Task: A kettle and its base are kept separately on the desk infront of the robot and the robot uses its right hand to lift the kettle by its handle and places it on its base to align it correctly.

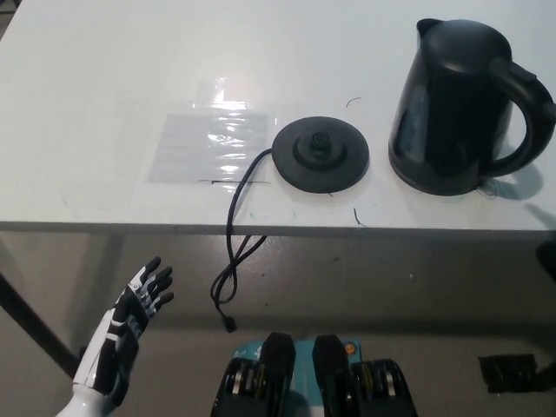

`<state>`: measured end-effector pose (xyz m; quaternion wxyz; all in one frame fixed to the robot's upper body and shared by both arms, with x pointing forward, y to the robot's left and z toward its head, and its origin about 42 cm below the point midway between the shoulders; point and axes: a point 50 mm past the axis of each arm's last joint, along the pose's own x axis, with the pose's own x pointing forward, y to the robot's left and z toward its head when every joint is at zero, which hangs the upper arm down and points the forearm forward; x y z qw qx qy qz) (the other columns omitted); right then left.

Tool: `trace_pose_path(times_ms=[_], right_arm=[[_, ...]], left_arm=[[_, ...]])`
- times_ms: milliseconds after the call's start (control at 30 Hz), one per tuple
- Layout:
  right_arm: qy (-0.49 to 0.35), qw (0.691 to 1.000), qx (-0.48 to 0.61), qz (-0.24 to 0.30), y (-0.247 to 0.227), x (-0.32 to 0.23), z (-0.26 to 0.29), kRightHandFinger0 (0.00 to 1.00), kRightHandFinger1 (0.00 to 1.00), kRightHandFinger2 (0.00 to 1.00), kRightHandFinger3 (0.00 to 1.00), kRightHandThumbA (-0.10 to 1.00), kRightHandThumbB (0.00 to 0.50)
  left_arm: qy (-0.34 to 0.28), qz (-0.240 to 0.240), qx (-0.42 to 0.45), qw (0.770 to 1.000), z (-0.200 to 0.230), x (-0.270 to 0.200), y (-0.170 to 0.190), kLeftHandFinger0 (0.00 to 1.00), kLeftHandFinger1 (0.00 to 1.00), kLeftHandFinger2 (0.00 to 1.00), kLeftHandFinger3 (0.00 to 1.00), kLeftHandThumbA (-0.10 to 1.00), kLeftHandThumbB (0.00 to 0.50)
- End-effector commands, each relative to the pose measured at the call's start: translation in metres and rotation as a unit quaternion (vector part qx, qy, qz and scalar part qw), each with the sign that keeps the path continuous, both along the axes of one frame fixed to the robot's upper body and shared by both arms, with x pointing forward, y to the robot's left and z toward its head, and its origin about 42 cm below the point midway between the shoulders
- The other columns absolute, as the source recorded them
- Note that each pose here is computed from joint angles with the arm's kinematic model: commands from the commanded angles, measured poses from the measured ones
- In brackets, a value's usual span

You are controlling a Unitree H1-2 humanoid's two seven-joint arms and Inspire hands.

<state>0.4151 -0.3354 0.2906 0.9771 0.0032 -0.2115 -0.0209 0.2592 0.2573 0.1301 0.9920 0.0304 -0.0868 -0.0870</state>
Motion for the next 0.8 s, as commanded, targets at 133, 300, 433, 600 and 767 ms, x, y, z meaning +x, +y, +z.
trace_pose_path(times_ms=[133, 300, 433, 600, 767], right_arm=[[0.021, 0.997, 0.032, 0.060, 0.013, 0.035, 0.008, 1.00, 1.00, 1.00, 1.00, 0.94, 0.362], [0.040, 0.997, 0.020, 0.056, 0.022, 0.045, 0.002, 1.00, 1.00, 1.00, 1.00, 0.94, 0.380], [0.057, 0.997, 0.015, 0.053, 0.025, 0.048, -0.006, 1.00, 1.00, 1.00, 1.00, 0.95, 0.370], [0.080, 0.995, 0.010, 0.052, 0.029, 0.050, -0.016, 1.00, 1.00, 1.00, 1.00, 0.94, 0.332], [0.097, 0.994, 0.009, 0.051, 0.029, 0.053, -0.020, 1.00, 1.00, 1.00, 1.00, 0.96, 0.337]], left_arm=[[-0.029, -0.009, 0.015, 0.999, 0.011, 0.001, 0.002, 1.00, 1.00, 1.00, 1.00, 1.00, 0.000], [-0.033, -0.013, 0.011, 0.999, 0.011, 0.001, 0.006, 1.00, 1.00, 1.00, 1.00, 1.00, 0.000], [-0.031, -0.018, 0.008, 0.999, 0.010, 0.003, 0.005, 1.00, 1.00, 1.00, 1.00, 1.00, 0.010], [-0.032, -0.019, 0.010, 0.999, 0.010, 0.002, 0.005, 1.00, 1.00, 1.00, 1.00, 1.00, 0.000], [-0.035, -0.019, 0.012, 0.999, 0.014, 0.006, 0.006, 1.00, 1.00, 1.00, 1.00, 1.00, 0.000]])
